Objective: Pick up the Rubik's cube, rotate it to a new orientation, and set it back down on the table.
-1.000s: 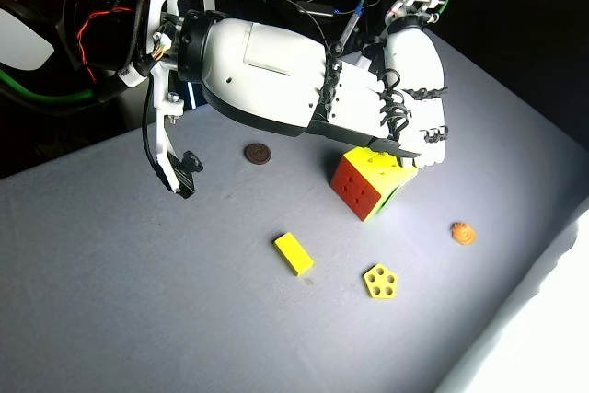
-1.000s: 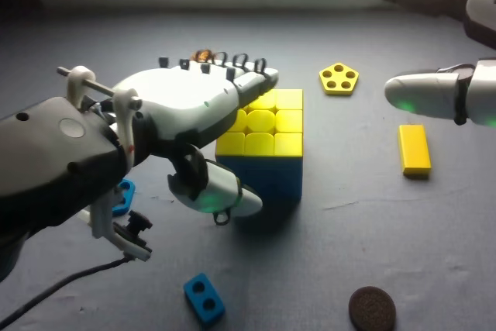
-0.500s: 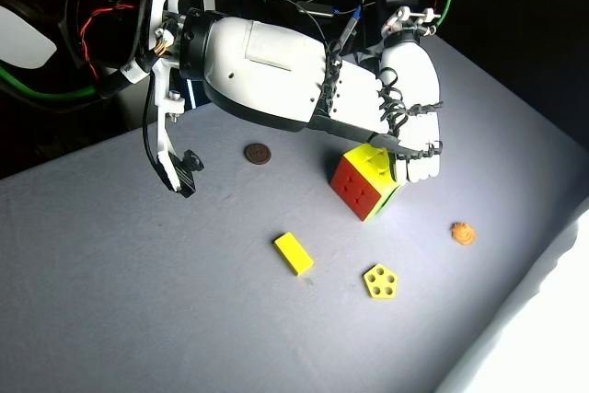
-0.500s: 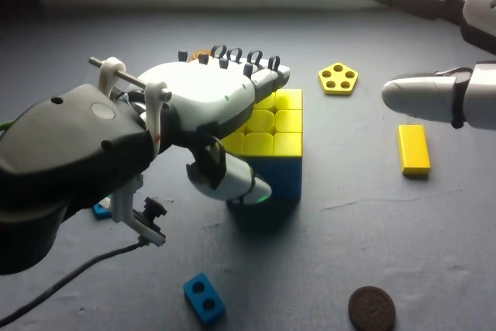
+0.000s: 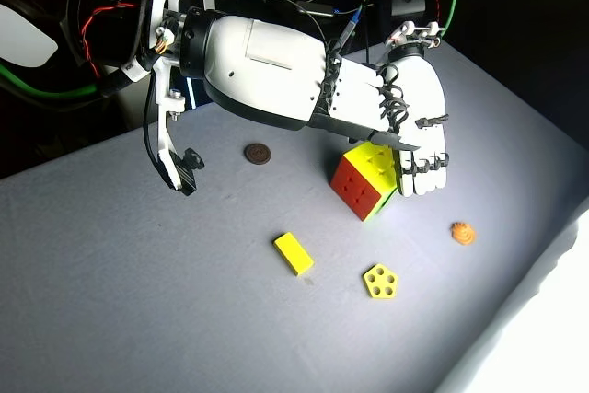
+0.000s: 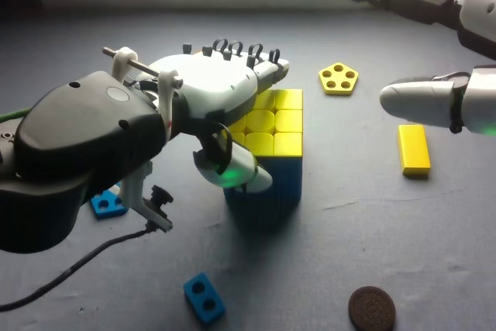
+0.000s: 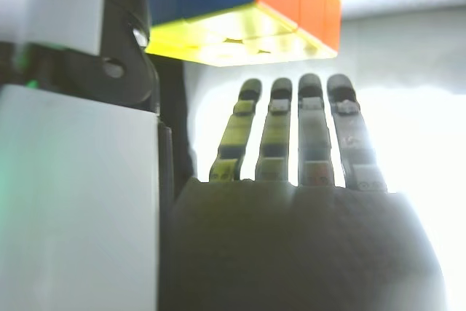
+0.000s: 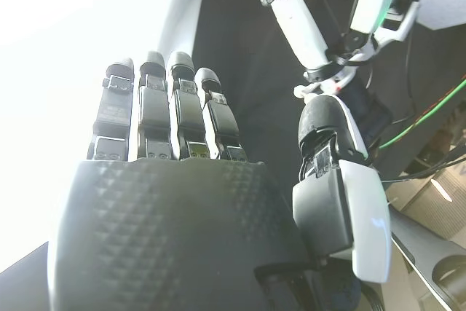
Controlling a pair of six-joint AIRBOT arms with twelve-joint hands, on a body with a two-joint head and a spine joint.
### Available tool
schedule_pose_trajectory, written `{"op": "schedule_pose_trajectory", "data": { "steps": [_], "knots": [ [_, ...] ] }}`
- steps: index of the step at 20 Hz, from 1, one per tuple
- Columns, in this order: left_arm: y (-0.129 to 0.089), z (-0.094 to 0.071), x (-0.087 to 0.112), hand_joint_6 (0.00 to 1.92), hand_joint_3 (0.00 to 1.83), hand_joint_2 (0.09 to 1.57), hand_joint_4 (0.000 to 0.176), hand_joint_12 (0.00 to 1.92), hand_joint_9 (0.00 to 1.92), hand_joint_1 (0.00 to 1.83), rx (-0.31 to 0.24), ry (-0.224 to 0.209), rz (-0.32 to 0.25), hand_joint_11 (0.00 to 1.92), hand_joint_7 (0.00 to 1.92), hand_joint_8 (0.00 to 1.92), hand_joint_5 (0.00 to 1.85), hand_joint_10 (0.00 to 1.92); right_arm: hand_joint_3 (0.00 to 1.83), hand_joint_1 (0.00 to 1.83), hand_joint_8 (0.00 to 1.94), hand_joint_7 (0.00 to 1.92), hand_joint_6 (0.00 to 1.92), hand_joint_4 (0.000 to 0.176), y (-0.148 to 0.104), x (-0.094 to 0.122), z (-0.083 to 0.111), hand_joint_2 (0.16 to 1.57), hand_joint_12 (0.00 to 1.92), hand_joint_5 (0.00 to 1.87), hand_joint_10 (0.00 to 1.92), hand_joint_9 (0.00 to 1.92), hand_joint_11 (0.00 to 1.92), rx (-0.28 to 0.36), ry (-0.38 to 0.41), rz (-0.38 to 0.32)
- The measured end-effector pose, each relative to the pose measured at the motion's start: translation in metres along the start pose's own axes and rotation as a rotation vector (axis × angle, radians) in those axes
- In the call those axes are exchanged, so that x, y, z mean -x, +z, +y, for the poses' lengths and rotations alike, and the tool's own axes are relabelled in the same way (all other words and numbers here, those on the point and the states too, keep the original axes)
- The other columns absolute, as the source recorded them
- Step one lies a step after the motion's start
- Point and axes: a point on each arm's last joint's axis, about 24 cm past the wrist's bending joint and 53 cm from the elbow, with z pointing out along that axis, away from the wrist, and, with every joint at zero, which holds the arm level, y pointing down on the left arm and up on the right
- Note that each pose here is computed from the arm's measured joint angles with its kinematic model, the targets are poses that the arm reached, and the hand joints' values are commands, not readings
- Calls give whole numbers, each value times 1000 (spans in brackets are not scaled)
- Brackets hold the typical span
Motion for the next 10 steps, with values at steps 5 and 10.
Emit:
{"op": "schedule_pose_trajectory", "data": {
  "steps": [5,10],
  "knots": [
    [8,6,3,0,0,979,0,0,0,897,19,5,-10,0,0,0,0,0,0,0,2,150,0,0,0,-3,4,1273,61,46,8,137,0,5,-21,7],
    [12,10,1,0,1,994,0,0,0,908,34,8,0,0,0,0,0,0,0,38,1,157,8,0,-1,-10,6,1264,46,71,4,141,0,8,-43,22]
  ]
}}
